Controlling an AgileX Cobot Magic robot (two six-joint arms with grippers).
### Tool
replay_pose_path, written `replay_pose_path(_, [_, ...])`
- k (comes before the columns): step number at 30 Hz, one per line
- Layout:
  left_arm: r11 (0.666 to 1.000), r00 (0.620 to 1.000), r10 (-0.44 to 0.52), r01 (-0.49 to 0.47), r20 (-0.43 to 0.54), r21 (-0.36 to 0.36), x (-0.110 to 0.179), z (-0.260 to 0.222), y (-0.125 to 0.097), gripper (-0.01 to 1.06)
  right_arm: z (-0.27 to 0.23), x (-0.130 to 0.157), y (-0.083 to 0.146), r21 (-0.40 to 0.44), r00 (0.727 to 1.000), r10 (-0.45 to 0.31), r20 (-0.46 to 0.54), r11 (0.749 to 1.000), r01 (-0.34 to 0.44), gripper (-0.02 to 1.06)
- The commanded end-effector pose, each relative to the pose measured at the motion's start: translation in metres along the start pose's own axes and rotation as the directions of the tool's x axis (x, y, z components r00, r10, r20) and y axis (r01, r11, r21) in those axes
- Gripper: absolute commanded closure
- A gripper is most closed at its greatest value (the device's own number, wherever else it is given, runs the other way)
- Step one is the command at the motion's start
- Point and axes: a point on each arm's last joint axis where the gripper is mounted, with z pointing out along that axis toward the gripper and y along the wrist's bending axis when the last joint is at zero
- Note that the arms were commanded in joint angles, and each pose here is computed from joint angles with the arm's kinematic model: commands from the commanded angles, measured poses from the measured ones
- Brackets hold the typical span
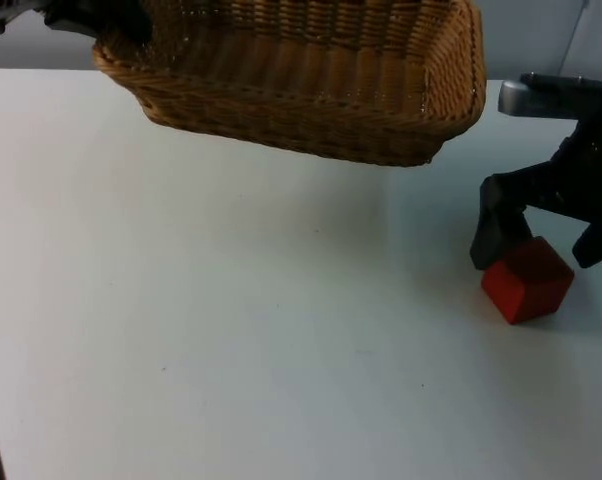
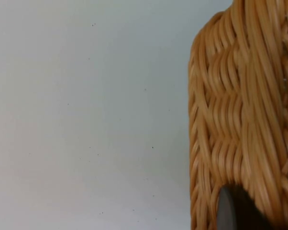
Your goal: Pick up the basket with the left hand and place the cube into the basket with the right hand.
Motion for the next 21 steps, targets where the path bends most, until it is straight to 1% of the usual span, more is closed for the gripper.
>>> replay_pose_path(1, [0.999,1.0,-0.02,0.019,0.022,0.031,-0.002,-0.003,-0.006,1.05,-0.001,-0.002,0.001,-0.001,1.0,0.002,0.013,1.0,-0.002,0.12])
replay_pose_path(2, [0.999,1.0,-0.02,0.019,0.022,0.031,-0.002,-0.003,-0.006,1.05,-0.001,-0.002,0.001,0.0,1.0,0.002,0.016,1.0,-0.002,0.27])
replay_pose_path(3, [0.999,1.0,-0.02,0.019,0.022,0.031,-0.002,-0.003,-0.006,1.05,-0.001,-0.003,0.001,0.0,1.0,0.004,0.019,1.0,-0.004,0.35])
replay_pose_path(4, [0.999,1.0,-0.02,0.019,0.022,0.031,-0.002,-0.003,-0.006,1.05,-0.001,-0.003,0.001,0.0,1.0,0.004,0.019,1.0,-0.004,0.35])
replay_pose_path(5, [0.999,1.0,-0.02,0.019,0.022,0.031,-0.002,-0.003,-0.006,1.05,-0.001,-0.004,0.0,0.002,0.999,0.025,0.031,1.0,-0.025,0.57])
replay_pose_path(7, [0.999,1.0,-0.02,0.019,0.022,0.031,-0.002,-0.003,-0.006,1.05,-0.001,-0.006,0.0,0.005,0.997,0.056,0.059,0.998,-0.056,0.83])
replay_pose_path(9, [0.999,1.0,-0.02,0.019,0.022,0.031,-0.002,-0.003,-0.006,1.05,-0.001,-0.008,0.0,0.005,0.992,0.092,0.083,0.996,-0.093,1.05])
replay_pose_path(10, [0.999,1.0,-0.02,0.019,0.022,0.031,-0.002,-0.003,-0.006,1.05,-0.001,-0.008,0.0,0.005,0.992,0.092,0.083,0.996,-0.093,1.05])
replay_pose_path(12, [0.999,1.0,-0.02,0.019,0.022,0.031,-0.002,-0.003,-0.006,1.05,-0.001,-0.01,-0.001,0.007,0.986,0.126,0.106,0.992,-0.127,1.05])
replay_pose_path(13, [0.999,1.0,-0.02,0.019,0.024,0.03,-0.002,-0.003,-0.006,1.05,-0.002,-0.011,-0.001,0.009,0.985,0.13,0.113,0.991,-0.132,1.05])
replay_pose_path(15, [0.999,0.999,-0.02,0.019,0.026,0.029,-0.002,-0.003,-0.006,1.05,-0.008,-0.016,-0.005,0.04,0.973,0.174,0.149,0.982,-0.182,1.05])
replay_pose_path(16, [0.999,0.999,-0.02,0.019,0.026,0.029,-0.002,-0.003,-0.006,1.05,-0.008,-0.016,-0.005,0.04,0.973,0.174,0.149,0.982,-0.182,1.05])
replay_pose_path(17, [0.999,0.999,-0.02,0.019,0.026,0.029,-0.002,-0.003,-0.006,1.05,-0.012,-0.019,-0.008,0.065,0.968,0.184,0.168,0.978,-0.197,1.05])
replay_pose_path(19, [0.999,1.0,-0.02,0.019,0.02,0.032,-0.002,-0.003,-0.006,1.05,-0.019,-0.022,-0.011,0.107,0.966,0.178,0.187,0.974,-0.201,1.05])
replay_pose_path(21, [0.999,1.0,-0.02,0.019,0.015,0.034,-0.001,-0.003,-0.006,1.05,-0.023,-0.023,-0.012,0.12,0.965,0.183,0.189,0.971,-0.207,1.05])
